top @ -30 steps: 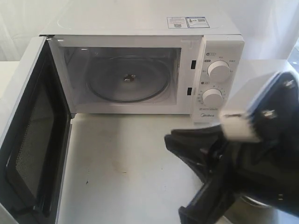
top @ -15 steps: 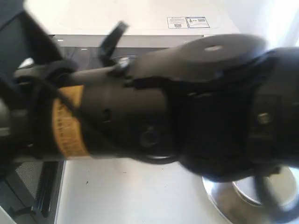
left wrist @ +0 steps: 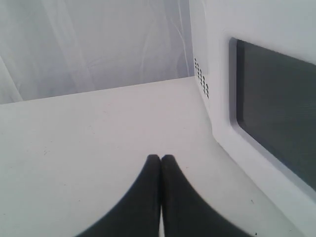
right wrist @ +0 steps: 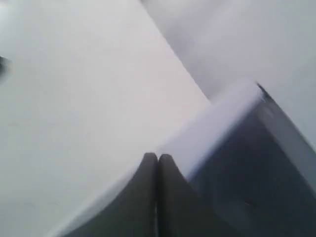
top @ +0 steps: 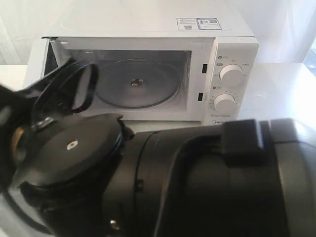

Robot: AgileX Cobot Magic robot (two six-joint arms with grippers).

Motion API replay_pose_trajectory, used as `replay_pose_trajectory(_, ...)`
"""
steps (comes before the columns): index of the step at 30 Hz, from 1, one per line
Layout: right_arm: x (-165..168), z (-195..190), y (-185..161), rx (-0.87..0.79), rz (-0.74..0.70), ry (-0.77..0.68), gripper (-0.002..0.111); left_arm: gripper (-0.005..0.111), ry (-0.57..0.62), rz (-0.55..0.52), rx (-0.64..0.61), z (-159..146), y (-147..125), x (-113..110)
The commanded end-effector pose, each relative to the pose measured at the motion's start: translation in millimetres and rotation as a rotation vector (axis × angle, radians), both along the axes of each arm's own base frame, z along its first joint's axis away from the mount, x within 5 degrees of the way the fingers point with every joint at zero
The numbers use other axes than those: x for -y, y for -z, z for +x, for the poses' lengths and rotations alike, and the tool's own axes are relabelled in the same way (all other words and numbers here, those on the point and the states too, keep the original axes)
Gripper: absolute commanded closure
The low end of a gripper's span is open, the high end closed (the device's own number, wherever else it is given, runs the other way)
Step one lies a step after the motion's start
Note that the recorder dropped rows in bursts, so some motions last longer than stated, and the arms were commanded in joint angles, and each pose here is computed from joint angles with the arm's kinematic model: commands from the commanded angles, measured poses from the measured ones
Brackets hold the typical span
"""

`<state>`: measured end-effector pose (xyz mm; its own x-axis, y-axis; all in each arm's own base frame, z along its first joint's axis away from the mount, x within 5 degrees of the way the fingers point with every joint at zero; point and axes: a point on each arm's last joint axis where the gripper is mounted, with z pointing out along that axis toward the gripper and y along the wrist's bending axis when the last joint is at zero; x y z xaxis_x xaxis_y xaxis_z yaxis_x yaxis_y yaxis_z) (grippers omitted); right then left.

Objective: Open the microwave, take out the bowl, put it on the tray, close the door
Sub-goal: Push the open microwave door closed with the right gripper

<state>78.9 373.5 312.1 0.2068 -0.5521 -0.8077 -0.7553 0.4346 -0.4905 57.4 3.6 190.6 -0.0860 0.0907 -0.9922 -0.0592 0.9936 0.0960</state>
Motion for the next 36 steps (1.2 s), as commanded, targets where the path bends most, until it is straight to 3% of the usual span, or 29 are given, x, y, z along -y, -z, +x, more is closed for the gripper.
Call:
replay_pose_trajectory(1,49.4,44.3,4.2,0.201,-0.268,0.584,0.108,0.107,0.001,-0.007,0.011,-0.2,-1.6,0.1)
replay_pose_trajectory(3,65.0,67.6,0.8,0.202,-0.325,0.641,0.108,0.107,0.001,-0.007,0.011,-0.2,-1.6,0.1)
replay_pose_trajectory(6,85.7,90.5,-8.4,0.153,-0.257,0.749,0.108,0.107,0.001,-0.007,0.012,-0.2,-1.7,0.1)
replay_pose_trajectory(9,93.2,98.8,-17.6,0.186,-0.193,0.785,0.108,0.107,0.001,-0.007,0.012,-0.2,-1.7,0.1)
replay_pose_trajectory(17,94.5,96.9,-19.1,0.191,-0.190,0.779,0.108,0.107,0.001,-0.007,0.012,-0.2,-1.7,0.1)
replay_pose_trajectory(22,92.4,112.9,-9.3,0.262,-0.195,0.683,0.108,0.107,0.001,-0.007,0.012,-0.2,-1.7,0.1)
replay_pose_trajectory(27,97.4,151.8,7.4,0.461,-0.291,0.776,0.108,0.107,0.001,-0.007,0.012,-0.2,-1.7,0.1)
replay_pose_trajectory(33,117.7,218.2,41.8,0.403,-0.403,0.881,0.108,0.107,0.001,-0.007,0.012,-0.2,-1.7,0.1)
replay_pose_trajectory(36,128.4,238.0,47.3,0.375,-0.364,0.953,0.108,0.107,0.001,-0.007,0.012,-0.2,-1.7,0.1)
